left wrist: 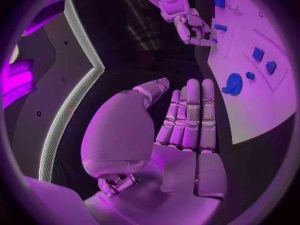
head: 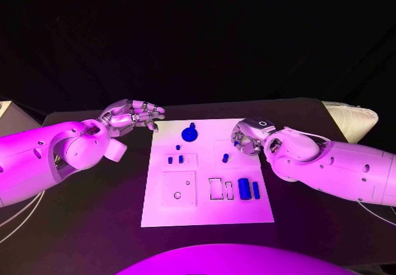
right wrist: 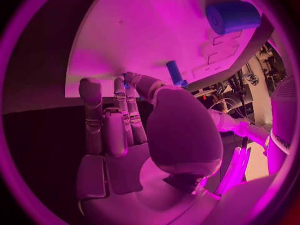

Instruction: Assemble the parts on the task board

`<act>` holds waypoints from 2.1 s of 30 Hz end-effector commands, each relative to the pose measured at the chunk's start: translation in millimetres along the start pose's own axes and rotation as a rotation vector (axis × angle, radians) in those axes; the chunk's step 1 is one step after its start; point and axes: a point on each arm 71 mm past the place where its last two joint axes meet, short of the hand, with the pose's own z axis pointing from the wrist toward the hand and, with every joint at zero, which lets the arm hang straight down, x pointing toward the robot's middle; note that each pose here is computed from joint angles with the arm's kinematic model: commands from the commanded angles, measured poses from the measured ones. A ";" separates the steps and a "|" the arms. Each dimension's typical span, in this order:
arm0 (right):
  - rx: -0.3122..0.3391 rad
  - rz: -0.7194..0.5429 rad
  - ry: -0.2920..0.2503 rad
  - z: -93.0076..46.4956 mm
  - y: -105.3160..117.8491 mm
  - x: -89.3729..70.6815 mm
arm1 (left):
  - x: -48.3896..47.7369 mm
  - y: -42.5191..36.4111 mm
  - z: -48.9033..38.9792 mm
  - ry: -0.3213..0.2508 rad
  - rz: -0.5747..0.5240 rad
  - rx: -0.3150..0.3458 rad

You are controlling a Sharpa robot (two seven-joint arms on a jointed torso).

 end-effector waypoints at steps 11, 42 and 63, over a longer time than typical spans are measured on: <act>0.005 0.098 -0.075 -13.3 5.1 -26.5 | 2.6 -1.4 1.2 0.030 -0.007 0.016; -0.321 0.169 0.043 -14.2 140.5 12.3 | 11.0 -1.3 6.2 0.048 -0.013 0.015; -0.329 0.117 0.119 -14.6 151.1 30.4 | 14.1 -0.9 8.8 0.058 -0.016 0.012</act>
